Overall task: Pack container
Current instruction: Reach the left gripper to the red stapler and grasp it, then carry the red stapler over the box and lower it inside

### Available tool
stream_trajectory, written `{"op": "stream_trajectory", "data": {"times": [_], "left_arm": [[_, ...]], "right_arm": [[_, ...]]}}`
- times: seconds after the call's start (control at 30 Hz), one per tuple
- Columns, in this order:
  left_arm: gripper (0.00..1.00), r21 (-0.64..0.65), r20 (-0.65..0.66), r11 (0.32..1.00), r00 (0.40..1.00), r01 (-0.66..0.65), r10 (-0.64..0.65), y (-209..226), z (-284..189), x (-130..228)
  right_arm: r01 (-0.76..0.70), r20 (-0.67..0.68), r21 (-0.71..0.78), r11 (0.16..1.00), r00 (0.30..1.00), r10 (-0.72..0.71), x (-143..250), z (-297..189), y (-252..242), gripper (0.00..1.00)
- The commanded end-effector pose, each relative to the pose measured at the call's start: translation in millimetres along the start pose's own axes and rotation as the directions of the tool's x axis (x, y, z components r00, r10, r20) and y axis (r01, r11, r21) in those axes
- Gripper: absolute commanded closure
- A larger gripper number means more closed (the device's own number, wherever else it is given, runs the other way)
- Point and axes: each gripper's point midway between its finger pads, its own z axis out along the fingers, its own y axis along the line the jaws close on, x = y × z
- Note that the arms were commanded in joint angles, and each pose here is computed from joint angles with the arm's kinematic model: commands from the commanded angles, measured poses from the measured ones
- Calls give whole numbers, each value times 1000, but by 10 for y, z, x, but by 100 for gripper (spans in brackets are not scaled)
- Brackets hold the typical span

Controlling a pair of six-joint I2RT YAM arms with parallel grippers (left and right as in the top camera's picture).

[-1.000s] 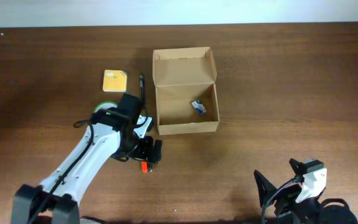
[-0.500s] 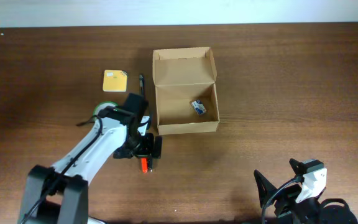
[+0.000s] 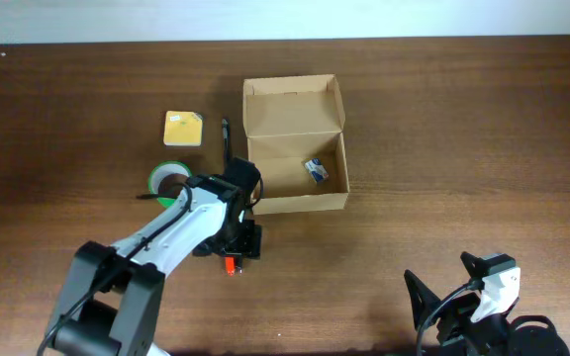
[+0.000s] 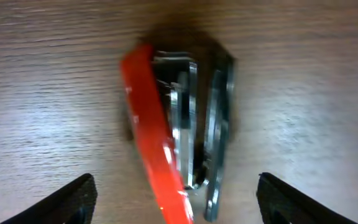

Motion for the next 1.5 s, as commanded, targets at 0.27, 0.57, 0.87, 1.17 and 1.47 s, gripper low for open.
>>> {"op": "stream_trajectory", "data": {"times": [0.27, 0.57, 0.87, 1.17, 1.47], "left_arm": [[20, -46, 17, 990, 991, 134, -133, 57, 36, -52], [32, -32, -45, 979, 978, 203, -205, 81, 300, 210], [83, -30, -41, 976, 976, 214, -215, 90, 351, 228], [98, -13, -14, 977, 977, 214, -215, 76, 239, 183], [98, 43, 179, 998, 983, 40, -47, 45, -580, -25]], "right_arm": [[-4, 13, 11, 1000, 1000, 4, -18, -11, -24, 1], [-4, 14, 11, 1000, 1000, 4, -19, -11, -24, 1], [-4, 13, 11, 1000, 1000, 4, -18, -11, -24, 1], [-4, 14, 11, 1000, 1000, 4, -19, -11, -24, 1], [-4, 14, 11, 1000, 1000, 4, -19, -11, -24, 1]]}}
